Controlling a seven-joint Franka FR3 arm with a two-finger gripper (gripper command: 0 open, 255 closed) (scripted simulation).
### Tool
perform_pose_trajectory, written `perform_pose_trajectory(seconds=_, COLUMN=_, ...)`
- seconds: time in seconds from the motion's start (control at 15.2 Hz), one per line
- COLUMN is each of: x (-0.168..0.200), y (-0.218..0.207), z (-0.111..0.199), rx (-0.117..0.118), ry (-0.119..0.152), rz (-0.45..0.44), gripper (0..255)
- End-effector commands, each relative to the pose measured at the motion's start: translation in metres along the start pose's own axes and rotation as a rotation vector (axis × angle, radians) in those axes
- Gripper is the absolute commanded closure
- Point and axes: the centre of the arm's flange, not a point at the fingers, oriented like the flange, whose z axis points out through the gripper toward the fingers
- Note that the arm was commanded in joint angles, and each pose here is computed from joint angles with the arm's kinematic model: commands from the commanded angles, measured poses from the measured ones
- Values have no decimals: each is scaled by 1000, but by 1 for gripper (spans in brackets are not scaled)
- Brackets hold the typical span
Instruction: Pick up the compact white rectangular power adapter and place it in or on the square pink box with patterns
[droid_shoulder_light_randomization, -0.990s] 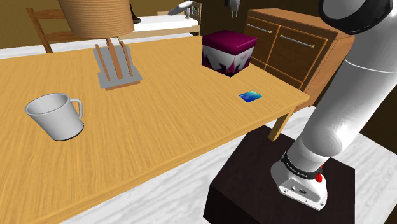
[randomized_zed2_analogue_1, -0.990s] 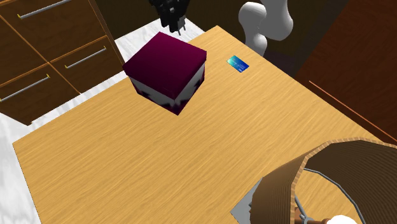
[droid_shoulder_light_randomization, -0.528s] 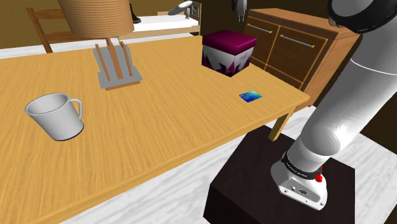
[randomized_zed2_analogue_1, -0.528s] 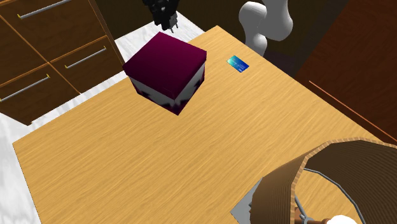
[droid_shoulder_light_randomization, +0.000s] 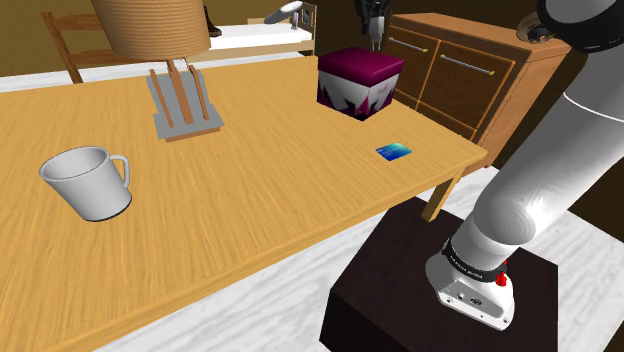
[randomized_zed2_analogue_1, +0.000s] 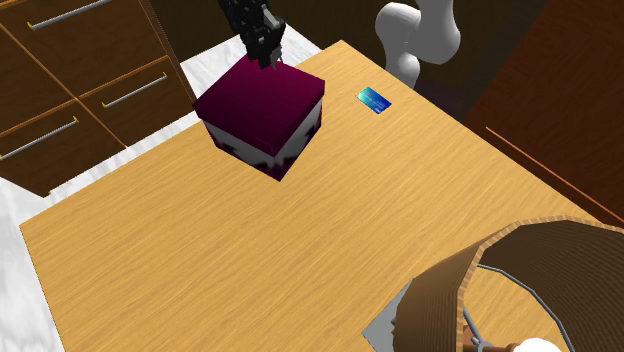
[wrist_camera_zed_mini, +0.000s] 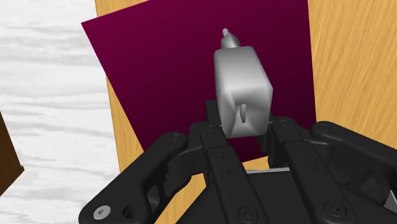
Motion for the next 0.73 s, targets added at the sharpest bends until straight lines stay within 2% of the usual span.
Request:
perform_pose_trajectory(seconds=0.0, x=0, y=1, z=11, rx=0, ry=1, rz=0, gripper=255)
perform_pose_trajectory(seconds=0.13, x=0, y=1, z=22, rx=0, ry=1, rz=0, gripper=255)
perform_pose_trajectory(seconds=0.66, x=0, y=1, z=22, rx=0, ry=0, rz=0, gripper=255)
